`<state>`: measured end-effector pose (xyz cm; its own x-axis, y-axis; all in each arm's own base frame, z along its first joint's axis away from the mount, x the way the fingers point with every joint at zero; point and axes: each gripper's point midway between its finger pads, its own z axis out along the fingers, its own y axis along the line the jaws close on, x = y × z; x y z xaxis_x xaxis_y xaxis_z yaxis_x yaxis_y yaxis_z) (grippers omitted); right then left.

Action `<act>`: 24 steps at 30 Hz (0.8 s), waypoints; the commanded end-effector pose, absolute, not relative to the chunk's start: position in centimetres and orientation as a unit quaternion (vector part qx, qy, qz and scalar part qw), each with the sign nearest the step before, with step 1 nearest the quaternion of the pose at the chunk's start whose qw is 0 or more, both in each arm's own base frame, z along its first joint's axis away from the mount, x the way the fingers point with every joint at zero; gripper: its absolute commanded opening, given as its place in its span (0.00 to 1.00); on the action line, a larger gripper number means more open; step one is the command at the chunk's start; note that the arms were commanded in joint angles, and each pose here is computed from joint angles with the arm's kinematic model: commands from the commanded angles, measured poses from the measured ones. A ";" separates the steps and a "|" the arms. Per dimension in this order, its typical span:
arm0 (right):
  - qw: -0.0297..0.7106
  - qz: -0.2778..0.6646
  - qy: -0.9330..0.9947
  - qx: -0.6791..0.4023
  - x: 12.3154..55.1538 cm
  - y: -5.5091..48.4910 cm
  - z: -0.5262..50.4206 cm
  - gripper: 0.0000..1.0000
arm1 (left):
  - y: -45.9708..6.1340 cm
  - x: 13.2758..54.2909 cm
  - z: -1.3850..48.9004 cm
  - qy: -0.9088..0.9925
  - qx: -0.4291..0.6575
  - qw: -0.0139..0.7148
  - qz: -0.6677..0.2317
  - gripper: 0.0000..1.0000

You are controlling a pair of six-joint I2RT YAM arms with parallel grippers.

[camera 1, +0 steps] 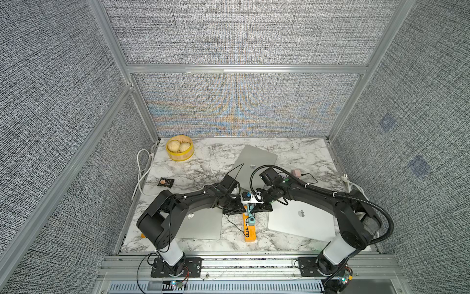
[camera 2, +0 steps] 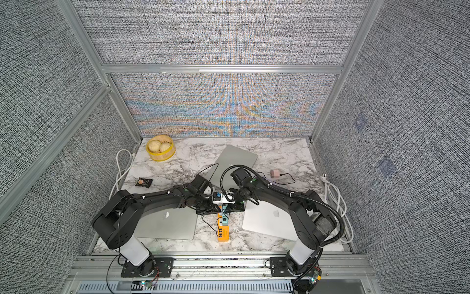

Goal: Unplug the laptop charger
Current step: Remove the plug from the socket.

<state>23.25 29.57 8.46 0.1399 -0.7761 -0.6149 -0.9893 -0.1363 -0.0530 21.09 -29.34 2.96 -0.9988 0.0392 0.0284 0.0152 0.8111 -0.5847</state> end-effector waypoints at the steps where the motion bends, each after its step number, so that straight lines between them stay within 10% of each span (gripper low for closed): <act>1: 0.273 0.213 0.598 -0.723 24.6 30.4 9.4 0.27 | -26.1 20.2 0.2 -0.975 0.008 0.032 0.221 0.18; 24: 0.264 0.266 0.612 -0.697 24.8 29.9 10.2 0.17 | -25.2 19.6 -1.2 -0.981 0.002 0.047 0.190 0.18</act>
<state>24.14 29.22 9.39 0.0646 -0.7368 -0.6730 -0.9956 -0.0935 0.0068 21.13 -29.75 2.44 -0.9973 0.0644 0.0343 0.0316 0.8047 -0.5928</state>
